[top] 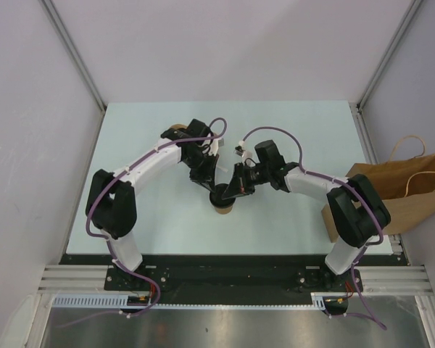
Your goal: Pack the takeout coffee
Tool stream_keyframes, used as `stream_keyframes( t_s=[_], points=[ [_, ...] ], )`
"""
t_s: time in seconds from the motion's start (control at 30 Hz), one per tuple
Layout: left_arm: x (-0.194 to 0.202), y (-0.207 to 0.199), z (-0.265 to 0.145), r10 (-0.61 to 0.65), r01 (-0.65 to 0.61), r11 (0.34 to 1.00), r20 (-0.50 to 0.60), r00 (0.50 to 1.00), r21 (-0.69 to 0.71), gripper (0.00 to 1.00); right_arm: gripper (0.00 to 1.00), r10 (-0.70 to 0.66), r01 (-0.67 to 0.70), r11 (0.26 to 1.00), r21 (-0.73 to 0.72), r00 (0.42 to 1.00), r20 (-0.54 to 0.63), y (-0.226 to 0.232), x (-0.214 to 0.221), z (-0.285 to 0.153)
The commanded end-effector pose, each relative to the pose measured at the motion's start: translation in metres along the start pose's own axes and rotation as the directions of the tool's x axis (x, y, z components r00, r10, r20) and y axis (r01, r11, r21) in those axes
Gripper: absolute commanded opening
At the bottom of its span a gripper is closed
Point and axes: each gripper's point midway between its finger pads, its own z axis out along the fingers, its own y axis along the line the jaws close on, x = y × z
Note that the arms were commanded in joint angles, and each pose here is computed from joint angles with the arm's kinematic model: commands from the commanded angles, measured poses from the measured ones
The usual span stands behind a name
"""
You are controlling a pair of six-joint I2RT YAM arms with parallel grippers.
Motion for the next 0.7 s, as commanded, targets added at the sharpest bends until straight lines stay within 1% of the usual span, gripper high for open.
stream_keyframes(
  t_s=[0.0, 0.1, 0.17, 0.2, 0.23, 0.3, 0.33, 0.37, 0.4, 0.43, 0.47, 0.5, 0.53, 0.57, 0.6, 0.63, 0.67],
  points=[
    [-0.005, 0.003, 0.006, -0.003, 0.003, 1.0, -0.008, 1.0, 0.002, 0.0, 0.0, 0.075, -0.075, 0.994, 0.074, 0.997, 0.005, -0.037, 0.006, 0.006],
    [-0.007, 0.003, 0.005, -0.005, 0.005, 1.0, 0.0, 1.0, 0.013, 0.0, 0.0, 0.108, -0.107, 0.99, 0.096, 0.994, -0.004, -0.049, 0.01, 0.008],
    [-0.007, 0.003, 0.003, -0.013, 0.013, 0.999, 0.0, 1.0, 0.03, 0.04, 0.0, 0.13, -0.129, 0.986, 0.108, 0.991, -0.01, -0.058, 0.013, 0.008],
    [-0.008, 0.003, 0.001, -0.016, 0.016, 0.999, 0.003, 1.0, 0.036, 0.07, 0.0, 0.134, -0.131, 0.986, 0.105, 0.991, -0.015, -0.059, 0.014, 0.009],
    [-0.01, 0.0, -0.004, -0.021, 0.02, 0.998, 0.014, 1.0, 0.063, 0.12, 0.0, 0.137, -0.135, 0.985, 0.109, 0.99, -0.016, -0.063, 0.014, 0.008],
    [-0.014, -0.003, -0.01, -0.024, 0.02, 0.995, 0.041, 0.999, 0.103, 0.17, 0.0, 0.14, -0.137, 0.984, 0.111, 0.99, -0.022, -0.066, 0.016, 0.009],
    [-0.016, -0.007, -0.018, -0.039, 0.03, 0.987, 0.057, 0.998, 0.158, 0.23, 0.0, 0.132, -0.129, 0.985, 0.111, 0.991, -0.022, -0.067, 0.016, 0.009],
    [-0.025, -0.014, -0.03, -0.028, 0.004, 0.98, 0.119, 0.992, 0.197, 0.27, 0.0, 0.13, -0.127, 0.986, 0.112, 0.991, -0.023, -0.068, 0.016, 0.009],
    [-0.024, -0.016, -0.035, -0.05, 0.018, 0.974, 0.136, 0.989, 0.227, 0.37, 0.0, 0.13, -0.127, 0.985, 0.113, 0.991, -0.023, -0.069, 0.017, 0.009],
    [-0.036, -0.019, -0.047, -0.048, -0.011, 0.961, 0.204, 0.978, 0.276, 0.43, 0.0, 0.132, -0.128, 0.985, 0.117, 0.991, -0.024, -0.072, 0.017, 0.008],
    [-0.039, -0.027, -0.064, -0.034, -0.047, 0.954, 0.263, 0.964, 0.297, 0.54, 0.0, 0.128, -0.124, 0.985, 0.119, 0.992, -0.023, -0.073, 0.017, 0.008],
    [-0.037, -0.027, -0.068, -0.038, -0.055, 0.949, 0.284, 0.958, 0.311, 0.57, 0.0, 0.13, -0.126, 0.985, 0.121, 0.991, -0.025, -0.074, 0.018, 0.008],
    [-0.045, -0.032, -0.075, -0.012, -0.107, 0.939, 0.344, 0.939, 0.326, 0.56, 0.0, 0.13, -0.126, 0.984, 0.122, 0.991, -0.025, -0.075, 0.018, 0.008],
    [-0.04, -0.048, -0.09, 0.018, -0.174, 0.91, 0.382, 0.924, 0.377, 0.54, 0.0, 0.133, -0.129, 0.984, 0.125, 0.991, -0.024, -0.077, 0.018, 0.007],
    [-0.031, -0.049, -0.086, 0.018, -0.18, 0.898, 0.376, 0.926, 0.401, 0.49, 0.0, 0.134, -0.13, 0.984, 0.126, 0.991, -0.024, -0.079, 0.02, 0.008],
    [-0.03, -0.062, -0.095, 0.043, -0.248, 0.855, 0.414, 0.909, 0.455, 0.44, 0.0, 0.134, -0.13, 0.984, 0.123, 0.991, -0.025, -0.079, 0.02, 0.007],
    [-0.021, -0.064, -0.088, 0.035, -0.239, 0.833, 0.384, 0.923, 0.498, 0.37, 0.0, 0.133, -0.128, 0.984, 0.124, 0.991, -0.03, -0.08, 0.022, 0.007]
  ],
)
